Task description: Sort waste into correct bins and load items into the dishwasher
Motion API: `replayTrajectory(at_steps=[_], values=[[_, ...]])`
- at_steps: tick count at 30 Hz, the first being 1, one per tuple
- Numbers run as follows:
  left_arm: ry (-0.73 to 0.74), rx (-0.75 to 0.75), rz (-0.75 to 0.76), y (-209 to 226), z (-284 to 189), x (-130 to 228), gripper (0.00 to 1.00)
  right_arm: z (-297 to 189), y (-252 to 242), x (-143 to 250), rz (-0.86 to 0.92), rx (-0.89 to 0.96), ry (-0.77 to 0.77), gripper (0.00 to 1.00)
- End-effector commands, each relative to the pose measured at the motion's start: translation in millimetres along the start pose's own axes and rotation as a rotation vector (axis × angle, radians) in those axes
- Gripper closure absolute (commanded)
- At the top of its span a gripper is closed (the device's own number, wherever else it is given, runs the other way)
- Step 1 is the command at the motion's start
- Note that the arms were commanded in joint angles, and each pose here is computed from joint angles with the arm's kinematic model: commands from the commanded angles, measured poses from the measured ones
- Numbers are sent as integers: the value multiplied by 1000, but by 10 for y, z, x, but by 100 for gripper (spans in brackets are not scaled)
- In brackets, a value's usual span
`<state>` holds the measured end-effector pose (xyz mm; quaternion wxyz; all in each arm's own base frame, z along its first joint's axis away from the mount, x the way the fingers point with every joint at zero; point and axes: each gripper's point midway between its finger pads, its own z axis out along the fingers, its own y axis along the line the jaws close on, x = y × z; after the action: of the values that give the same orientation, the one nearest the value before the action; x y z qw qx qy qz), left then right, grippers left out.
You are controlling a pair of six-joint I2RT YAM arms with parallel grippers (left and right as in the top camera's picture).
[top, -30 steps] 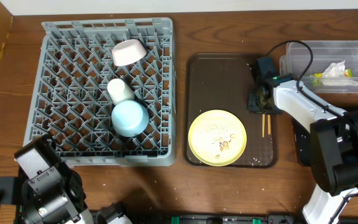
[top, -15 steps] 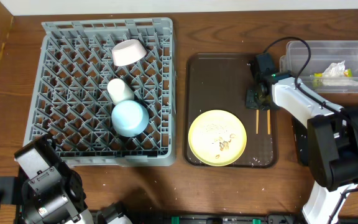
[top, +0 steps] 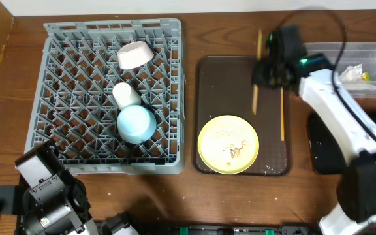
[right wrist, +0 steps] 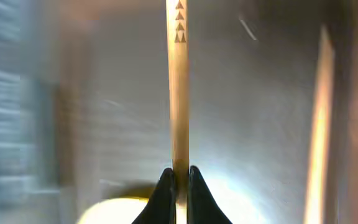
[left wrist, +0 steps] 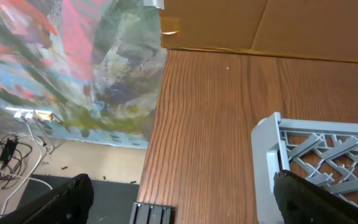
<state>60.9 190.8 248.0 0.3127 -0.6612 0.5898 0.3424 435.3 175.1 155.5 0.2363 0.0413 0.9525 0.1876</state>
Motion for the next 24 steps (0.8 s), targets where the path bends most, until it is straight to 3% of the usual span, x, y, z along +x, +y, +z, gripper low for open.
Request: replayTrajectory(at_steps=[1,10,18,21,24], values=[[-10,-3,-29,21,-24,-49,6,-326,822,-110,-15,-256,-53,99],[-10,-3,-29,21,-24,-49,6,76,2101,429,-48,-483,-26,99],[-10,-3,-30,21,-24,-50,6,512,2193,756,-36,-419,11,98],[-10,-3,-29,21,-24,-49,6,516,2180,751,-35,-416,11,82],[-10,-3,-29,21,-24,-49,6,519,2174,757,-39,-413,13,59]])
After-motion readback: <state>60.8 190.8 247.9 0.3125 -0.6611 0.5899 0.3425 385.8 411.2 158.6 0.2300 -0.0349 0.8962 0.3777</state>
